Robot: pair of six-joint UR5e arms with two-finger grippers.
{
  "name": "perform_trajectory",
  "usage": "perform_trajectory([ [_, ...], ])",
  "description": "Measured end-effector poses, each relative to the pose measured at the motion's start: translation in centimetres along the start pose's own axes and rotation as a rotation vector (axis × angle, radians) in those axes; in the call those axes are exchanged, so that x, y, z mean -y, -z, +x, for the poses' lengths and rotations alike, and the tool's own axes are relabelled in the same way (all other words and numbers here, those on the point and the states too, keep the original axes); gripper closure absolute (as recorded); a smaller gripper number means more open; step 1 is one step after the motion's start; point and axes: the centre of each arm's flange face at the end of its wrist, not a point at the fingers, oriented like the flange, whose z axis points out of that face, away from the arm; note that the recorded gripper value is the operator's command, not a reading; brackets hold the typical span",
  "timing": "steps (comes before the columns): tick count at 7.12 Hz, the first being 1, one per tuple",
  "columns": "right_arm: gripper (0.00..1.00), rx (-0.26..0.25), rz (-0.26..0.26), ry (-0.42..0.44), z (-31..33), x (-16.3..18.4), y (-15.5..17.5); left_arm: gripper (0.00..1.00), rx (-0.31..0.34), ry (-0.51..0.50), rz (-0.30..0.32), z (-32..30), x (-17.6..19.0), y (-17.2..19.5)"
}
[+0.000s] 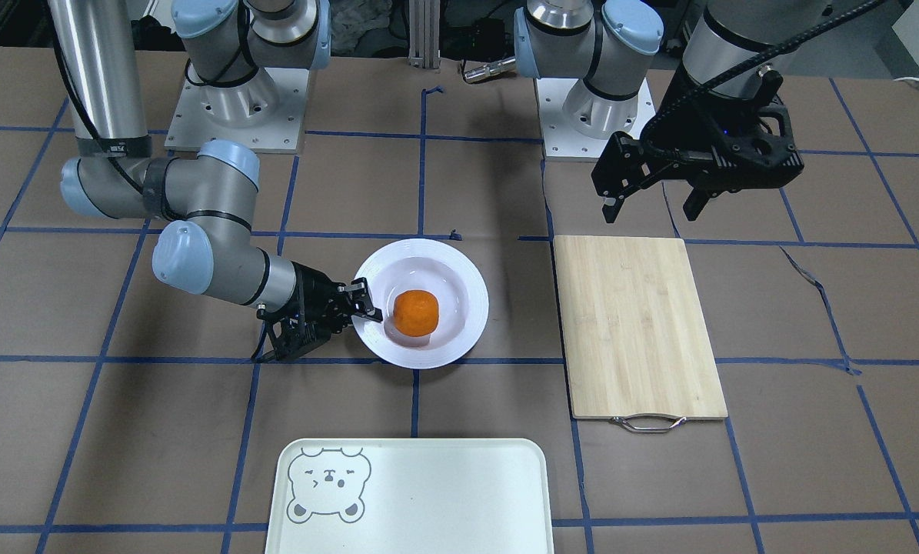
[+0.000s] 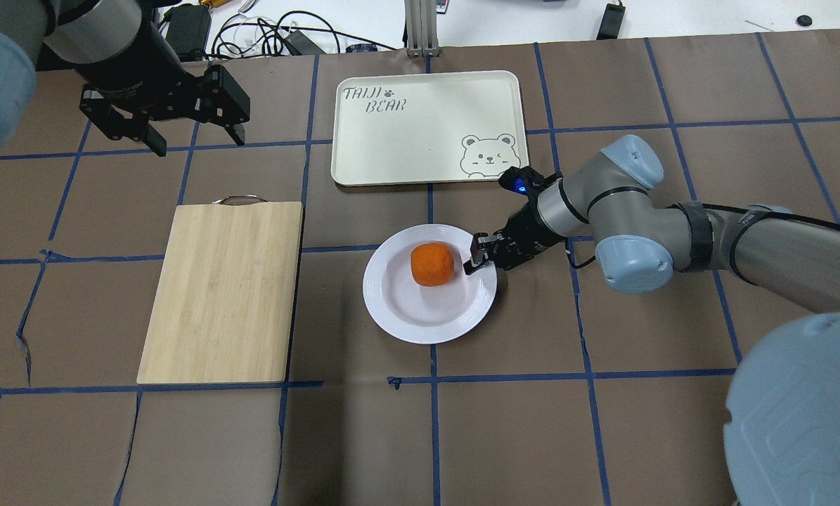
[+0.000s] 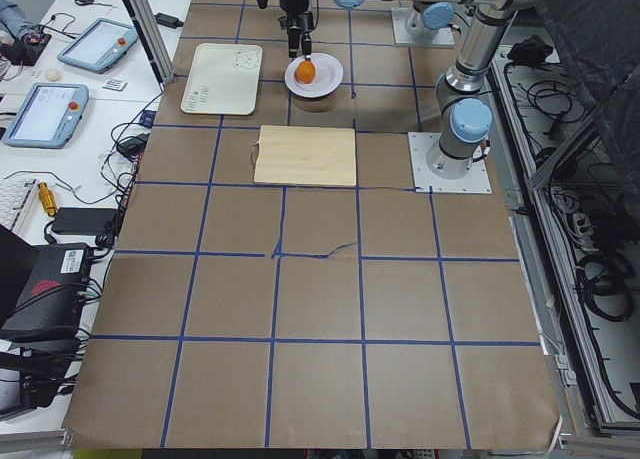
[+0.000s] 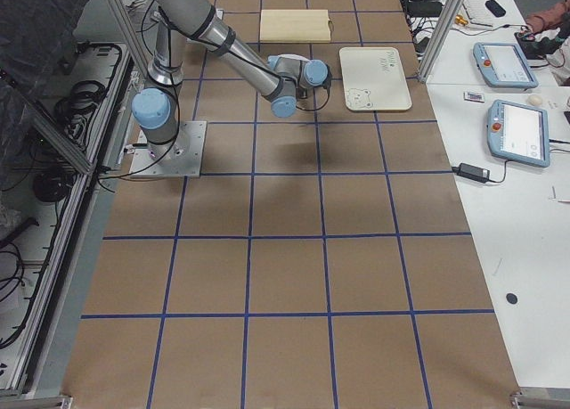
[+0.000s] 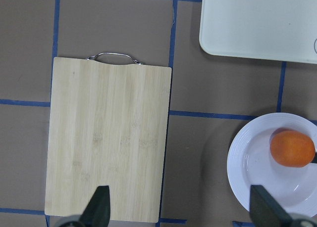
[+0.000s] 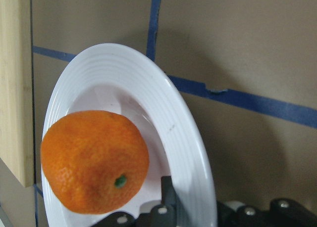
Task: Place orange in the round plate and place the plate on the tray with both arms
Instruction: 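Slide the plate with the right gripper onto the bear-printed tray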
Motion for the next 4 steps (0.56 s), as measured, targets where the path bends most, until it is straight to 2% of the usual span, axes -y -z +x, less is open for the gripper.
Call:
perform_trajectory([
  [2, 1.0, -0.011, 0.087, 0.093, -1.0, 2.0, 1.7, 0.0, -0.001, 0.0, 0.0, 0.0, 0.0, 0.0],
  [4, 1.0, 0.043, 0.163, 0.118, -2.6, 5.2, 4.3, 0.0, -0.001, 0.0, 0.0, 0.0, 0.0, 0.0],
])
